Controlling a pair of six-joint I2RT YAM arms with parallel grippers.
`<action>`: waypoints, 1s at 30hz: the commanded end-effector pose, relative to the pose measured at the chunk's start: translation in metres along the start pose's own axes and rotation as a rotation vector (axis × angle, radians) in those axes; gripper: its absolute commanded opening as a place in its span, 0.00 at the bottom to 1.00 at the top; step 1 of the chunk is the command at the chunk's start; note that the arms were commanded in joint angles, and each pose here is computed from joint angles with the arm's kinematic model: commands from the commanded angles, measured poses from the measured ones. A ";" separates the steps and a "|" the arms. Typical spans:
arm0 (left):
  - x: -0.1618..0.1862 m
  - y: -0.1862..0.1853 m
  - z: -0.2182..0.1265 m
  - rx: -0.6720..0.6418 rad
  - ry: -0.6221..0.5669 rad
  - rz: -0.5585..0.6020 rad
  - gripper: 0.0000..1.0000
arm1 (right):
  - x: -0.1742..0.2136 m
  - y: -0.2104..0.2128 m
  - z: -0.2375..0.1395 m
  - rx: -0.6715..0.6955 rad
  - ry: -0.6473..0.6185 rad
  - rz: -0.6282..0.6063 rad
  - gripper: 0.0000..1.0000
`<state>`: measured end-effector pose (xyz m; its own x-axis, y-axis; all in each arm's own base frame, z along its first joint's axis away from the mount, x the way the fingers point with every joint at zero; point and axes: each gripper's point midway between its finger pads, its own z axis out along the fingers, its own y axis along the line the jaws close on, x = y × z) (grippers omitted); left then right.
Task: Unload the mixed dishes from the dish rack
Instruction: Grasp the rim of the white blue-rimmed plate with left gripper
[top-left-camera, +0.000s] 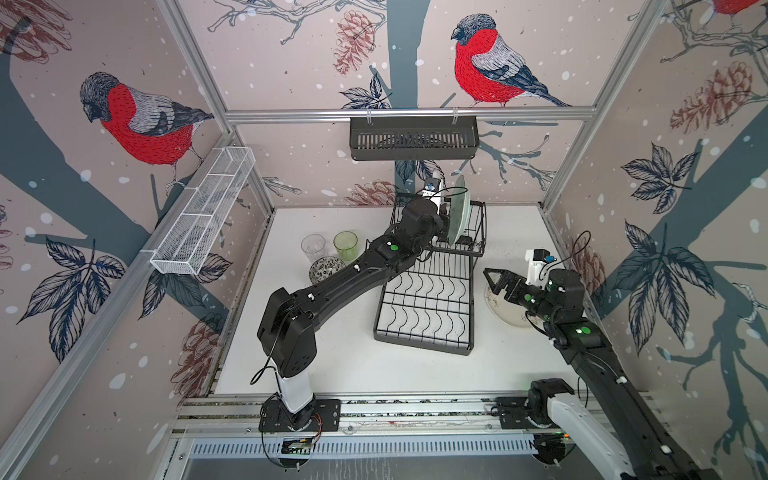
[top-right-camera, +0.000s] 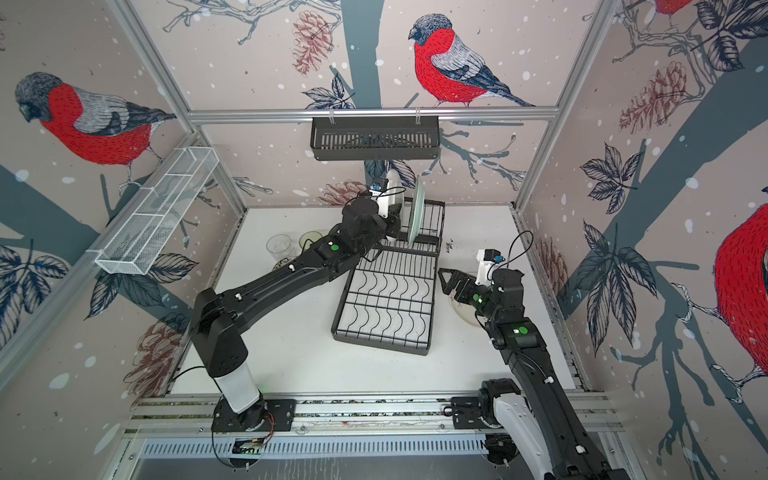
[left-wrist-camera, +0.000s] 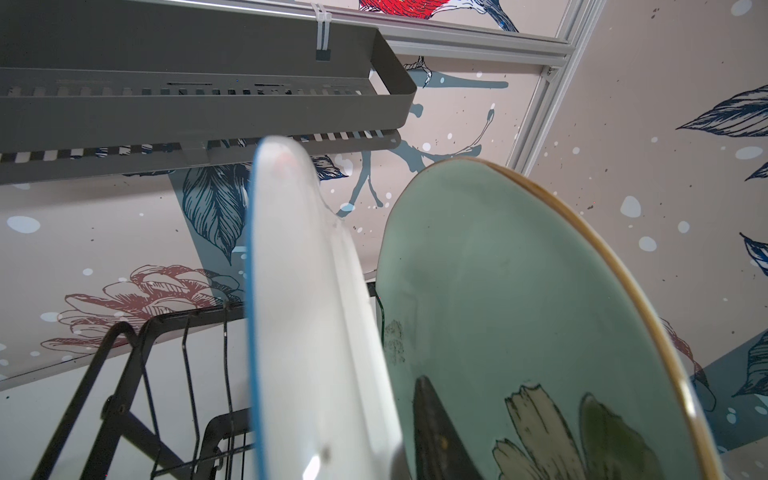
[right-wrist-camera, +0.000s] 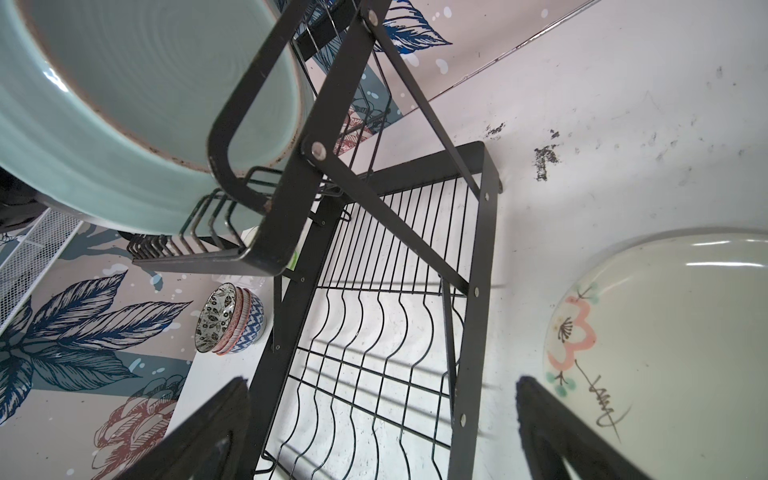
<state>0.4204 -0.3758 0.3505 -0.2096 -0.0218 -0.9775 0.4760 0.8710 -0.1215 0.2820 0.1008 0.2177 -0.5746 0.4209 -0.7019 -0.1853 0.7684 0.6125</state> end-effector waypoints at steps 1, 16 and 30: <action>-0.007 -0.001 0.001 0.006 -0.017 0.014 0.24 | -0.006 0.002 -0.002 0.000 -0.022 0.002 1.00; -0.014 -0.006 0.003 0.020 -0.030 0.021 0.16 | -0.004 0.000 -0.003 0.010 -0.022 0.009 1.00; -0.022 0.011 0.014 -0.102 -0.057 0.043 0.00 | -0.003 0.000 -0.004 0.013 -0.025 0.015 0.99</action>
<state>0.4330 -0.3807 0.3518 -0.2042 0.0083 -0.9789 0.4483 0.8897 -0.0860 0.2805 0.0970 0.2192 -0.5634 0.4417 -0.6982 -0.1636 0.7687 0.6183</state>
